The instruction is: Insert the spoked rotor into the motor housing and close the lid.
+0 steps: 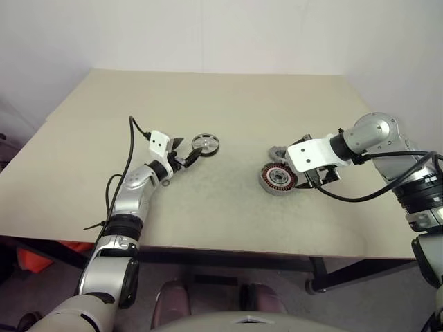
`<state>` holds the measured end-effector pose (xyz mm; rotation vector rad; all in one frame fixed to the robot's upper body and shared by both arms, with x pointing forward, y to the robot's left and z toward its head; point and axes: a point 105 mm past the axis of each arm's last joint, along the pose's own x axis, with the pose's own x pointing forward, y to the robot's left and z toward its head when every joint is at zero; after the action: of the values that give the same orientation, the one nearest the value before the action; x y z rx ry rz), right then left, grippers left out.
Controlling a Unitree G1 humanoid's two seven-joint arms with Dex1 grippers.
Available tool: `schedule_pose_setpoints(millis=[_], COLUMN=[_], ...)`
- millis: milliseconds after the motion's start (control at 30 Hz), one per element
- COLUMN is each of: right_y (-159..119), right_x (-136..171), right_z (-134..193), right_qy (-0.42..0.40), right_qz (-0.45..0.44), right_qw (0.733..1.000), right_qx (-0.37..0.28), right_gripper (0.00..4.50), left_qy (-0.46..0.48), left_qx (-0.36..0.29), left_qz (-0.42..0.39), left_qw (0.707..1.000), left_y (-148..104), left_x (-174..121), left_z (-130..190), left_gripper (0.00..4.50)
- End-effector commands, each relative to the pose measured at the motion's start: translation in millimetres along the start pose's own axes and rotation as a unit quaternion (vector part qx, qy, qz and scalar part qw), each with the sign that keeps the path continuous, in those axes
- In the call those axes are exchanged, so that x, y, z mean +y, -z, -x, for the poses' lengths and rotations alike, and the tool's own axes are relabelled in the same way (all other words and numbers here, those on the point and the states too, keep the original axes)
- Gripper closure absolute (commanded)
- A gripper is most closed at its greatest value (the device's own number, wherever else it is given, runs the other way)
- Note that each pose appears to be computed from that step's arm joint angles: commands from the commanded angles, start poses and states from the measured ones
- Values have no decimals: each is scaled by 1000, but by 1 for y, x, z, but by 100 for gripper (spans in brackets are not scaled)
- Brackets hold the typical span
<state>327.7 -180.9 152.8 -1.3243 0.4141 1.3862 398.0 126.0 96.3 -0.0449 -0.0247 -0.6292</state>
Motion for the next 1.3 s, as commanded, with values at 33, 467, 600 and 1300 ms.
schedule_pose_setpoints(millis=[33, 467, 600, 1300], right_y=[5, 22, 18, 23], right_x=[6, 7, 5, 16], right_z=[-3, -27, -30, -45], right_qy=[-6, -21, -25, -75], right_qz=[-16, -34, -31, -70], right_qw=[1000, 999, 999, 995], right_qx=[-1, 18, 12, 5], right_gripper=[4, 4, 4, 125], left_qy=[5, 2, 1, -2], left_qx=[-25, -22, -22, -22], left_qz=[-19, -22, -22, -24], left_qw=[1000, 1000, 1000, 999], left_y=[-17, -15, -15, -17], left_x=[-1, 0, 1, 2], left_z=[-3, 0, 0, 1], left_gripper=[33, 33, 33, 30])
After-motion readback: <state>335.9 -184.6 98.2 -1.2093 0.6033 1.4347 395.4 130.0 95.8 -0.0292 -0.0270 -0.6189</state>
